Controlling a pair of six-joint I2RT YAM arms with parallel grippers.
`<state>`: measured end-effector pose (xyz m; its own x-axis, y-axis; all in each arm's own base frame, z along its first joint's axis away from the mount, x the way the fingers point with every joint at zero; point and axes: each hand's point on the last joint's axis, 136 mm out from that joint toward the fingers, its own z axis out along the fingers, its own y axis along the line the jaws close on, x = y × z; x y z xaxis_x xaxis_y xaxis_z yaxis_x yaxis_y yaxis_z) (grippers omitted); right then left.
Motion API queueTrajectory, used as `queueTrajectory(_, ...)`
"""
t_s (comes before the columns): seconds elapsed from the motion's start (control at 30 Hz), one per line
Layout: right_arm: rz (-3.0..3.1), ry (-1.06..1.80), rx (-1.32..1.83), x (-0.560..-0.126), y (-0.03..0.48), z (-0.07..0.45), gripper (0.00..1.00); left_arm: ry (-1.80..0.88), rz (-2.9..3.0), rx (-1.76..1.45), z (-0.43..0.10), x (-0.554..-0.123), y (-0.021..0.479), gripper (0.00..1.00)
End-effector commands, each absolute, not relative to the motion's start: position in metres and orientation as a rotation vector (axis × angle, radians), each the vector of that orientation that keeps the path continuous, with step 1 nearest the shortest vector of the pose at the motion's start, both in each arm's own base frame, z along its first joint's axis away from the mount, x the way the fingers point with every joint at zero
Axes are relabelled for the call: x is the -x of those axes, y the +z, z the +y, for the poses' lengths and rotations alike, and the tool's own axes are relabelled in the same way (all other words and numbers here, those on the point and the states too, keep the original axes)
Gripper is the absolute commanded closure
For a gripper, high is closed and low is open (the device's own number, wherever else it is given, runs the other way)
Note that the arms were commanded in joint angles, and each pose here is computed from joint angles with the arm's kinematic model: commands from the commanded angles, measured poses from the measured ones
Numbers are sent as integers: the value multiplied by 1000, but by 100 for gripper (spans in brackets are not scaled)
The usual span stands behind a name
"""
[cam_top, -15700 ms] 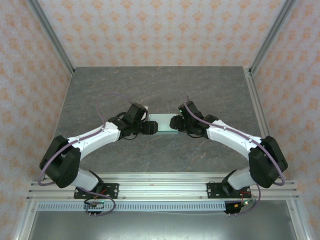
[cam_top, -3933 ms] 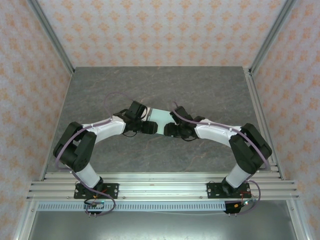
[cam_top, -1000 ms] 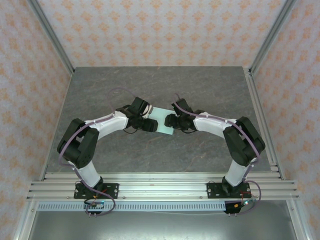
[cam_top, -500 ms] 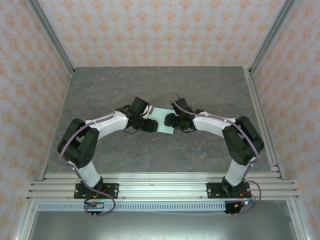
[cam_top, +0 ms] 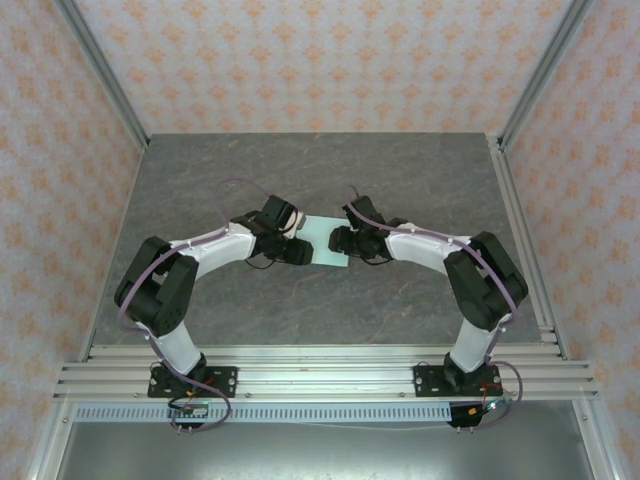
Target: Fold the paper box
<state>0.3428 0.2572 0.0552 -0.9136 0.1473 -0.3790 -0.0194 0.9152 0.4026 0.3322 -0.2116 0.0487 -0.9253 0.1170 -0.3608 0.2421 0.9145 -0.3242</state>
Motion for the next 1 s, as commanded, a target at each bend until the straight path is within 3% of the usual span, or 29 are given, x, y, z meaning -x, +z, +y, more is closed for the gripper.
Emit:
queueTrajectory(0.0, 2661, 583, -101, -348, 58, 262, 46, -528, 2751, -262, -212, -332, 39, 49)
queueTrajectory(0.3, 2665, 587, -98, -348, 58, 263, 46, -339, 2730, -276, -192, -343, 32, 50)
queueTrajectory(0.67, 2670, 571, -84, -350, 58, 263, 46, -294, 2709, -279, -187, -348, 34, 50)
queueTrajectory(0.87, 2666, 547, -64, -352, 65, 262, 44, -338, 2662, -265, -191, -350, 57, 37)
queueTrajectory(0.97, 2661, 536, -58, -354, 70, 261, 41, -329, 2635, -256, -190, -353, 71, 36)
